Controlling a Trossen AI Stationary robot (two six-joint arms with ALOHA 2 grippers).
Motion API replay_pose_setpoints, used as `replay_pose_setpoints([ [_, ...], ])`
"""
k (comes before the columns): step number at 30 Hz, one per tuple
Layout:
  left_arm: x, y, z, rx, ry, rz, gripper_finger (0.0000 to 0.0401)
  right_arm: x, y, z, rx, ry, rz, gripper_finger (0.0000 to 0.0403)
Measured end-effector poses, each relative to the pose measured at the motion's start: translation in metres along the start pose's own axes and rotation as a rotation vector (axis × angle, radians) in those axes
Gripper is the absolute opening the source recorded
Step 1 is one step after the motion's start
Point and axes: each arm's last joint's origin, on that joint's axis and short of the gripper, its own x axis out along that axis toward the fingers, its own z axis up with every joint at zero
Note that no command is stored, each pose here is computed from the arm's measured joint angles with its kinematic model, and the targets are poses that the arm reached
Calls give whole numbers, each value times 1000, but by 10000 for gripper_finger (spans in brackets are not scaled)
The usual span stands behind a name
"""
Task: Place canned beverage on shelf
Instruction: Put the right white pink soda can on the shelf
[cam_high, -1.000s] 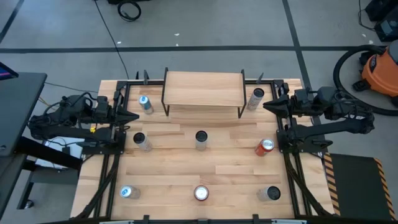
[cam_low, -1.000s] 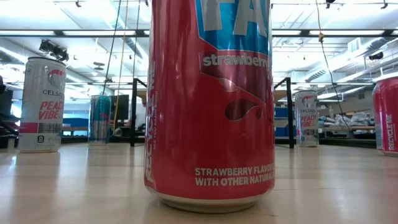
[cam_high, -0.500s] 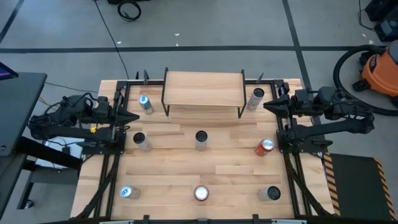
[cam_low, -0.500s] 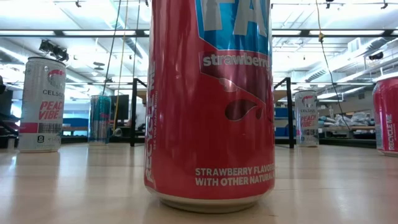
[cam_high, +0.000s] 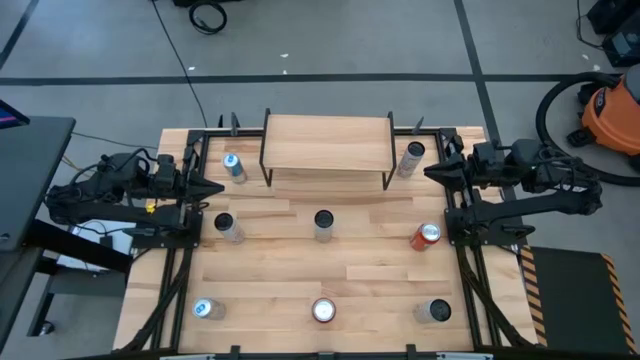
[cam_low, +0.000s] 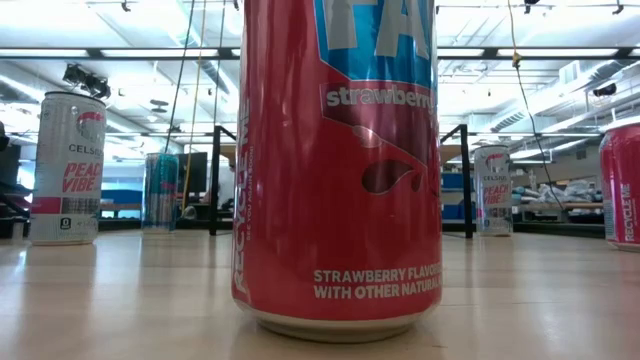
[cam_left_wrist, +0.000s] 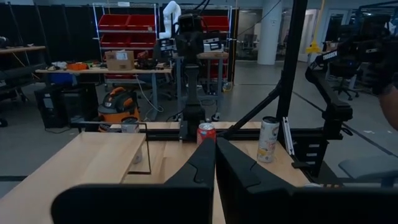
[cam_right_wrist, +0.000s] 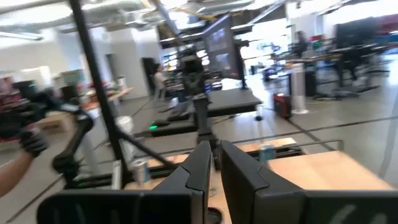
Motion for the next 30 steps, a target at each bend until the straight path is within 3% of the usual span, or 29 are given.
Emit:
replay_pose_setpoints([
  [3,0,0,0,0,-4,0,16,0,-1,0,7,-7,-45,45],
  [14,0,0,0,-1,-4,0,16,6,-1,4,-1,-47,-46,45],
  [19,0,0,0,-2,-4,0,16,8,-1,5,-97,-55,-49,45],
  [23,0,0,0,-5,-4,0,16,8,-3,7,-198,-74,-127,45],
  [27,0,0,0,-17,-3,0,16,6,-5,10,-196,-101,-243,45],
  [30,0,0,-1,-27,6,1,16,6,-6,10,-195,-103,-266,45],
])
